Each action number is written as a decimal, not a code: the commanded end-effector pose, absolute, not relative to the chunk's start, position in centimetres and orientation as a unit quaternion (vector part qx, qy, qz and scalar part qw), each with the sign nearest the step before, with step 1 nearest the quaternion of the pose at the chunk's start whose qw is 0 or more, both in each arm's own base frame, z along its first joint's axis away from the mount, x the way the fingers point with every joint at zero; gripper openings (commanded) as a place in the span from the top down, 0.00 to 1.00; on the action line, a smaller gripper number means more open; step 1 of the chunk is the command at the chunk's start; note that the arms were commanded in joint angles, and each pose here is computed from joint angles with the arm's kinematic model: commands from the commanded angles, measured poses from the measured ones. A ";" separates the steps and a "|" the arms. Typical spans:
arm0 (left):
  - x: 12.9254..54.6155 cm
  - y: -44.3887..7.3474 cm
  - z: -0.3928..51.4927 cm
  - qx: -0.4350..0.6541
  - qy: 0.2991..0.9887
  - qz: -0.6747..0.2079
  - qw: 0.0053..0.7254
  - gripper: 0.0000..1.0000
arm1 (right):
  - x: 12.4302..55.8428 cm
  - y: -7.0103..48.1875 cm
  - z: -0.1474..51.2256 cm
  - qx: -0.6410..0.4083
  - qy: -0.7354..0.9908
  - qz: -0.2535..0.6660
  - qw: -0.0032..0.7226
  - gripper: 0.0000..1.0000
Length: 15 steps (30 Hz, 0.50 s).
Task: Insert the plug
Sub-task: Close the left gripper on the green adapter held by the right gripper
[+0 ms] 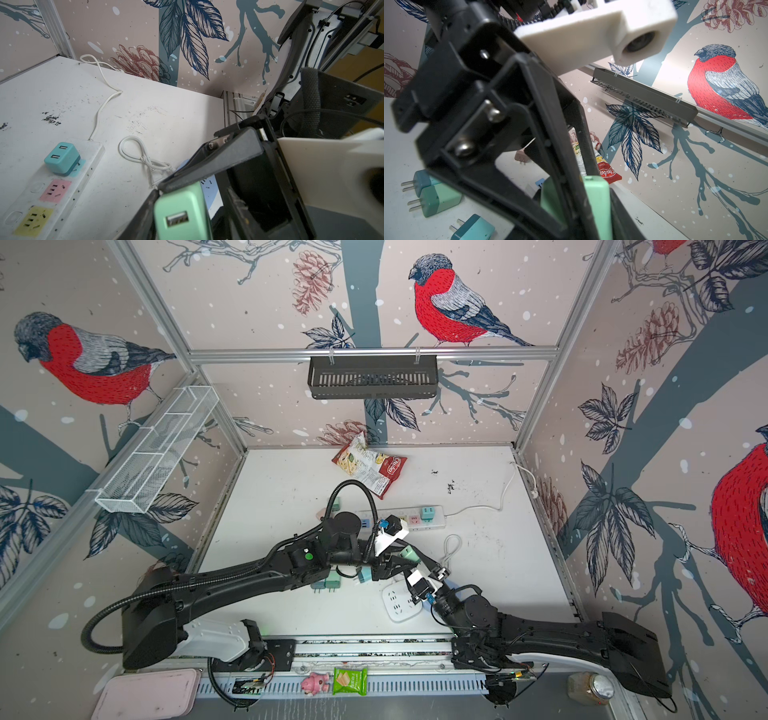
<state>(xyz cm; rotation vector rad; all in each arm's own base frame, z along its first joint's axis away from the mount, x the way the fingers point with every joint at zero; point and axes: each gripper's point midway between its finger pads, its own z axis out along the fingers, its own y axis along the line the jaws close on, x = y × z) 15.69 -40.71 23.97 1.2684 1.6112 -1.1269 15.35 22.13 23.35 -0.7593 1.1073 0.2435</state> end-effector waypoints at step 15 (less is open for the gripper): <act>13.9 -41.3 21.2 0.541 0.639 -0.441 0.323 1.00 | 14.4 20.3 18.4 -0.361 0.512 0.144 0.766 0.67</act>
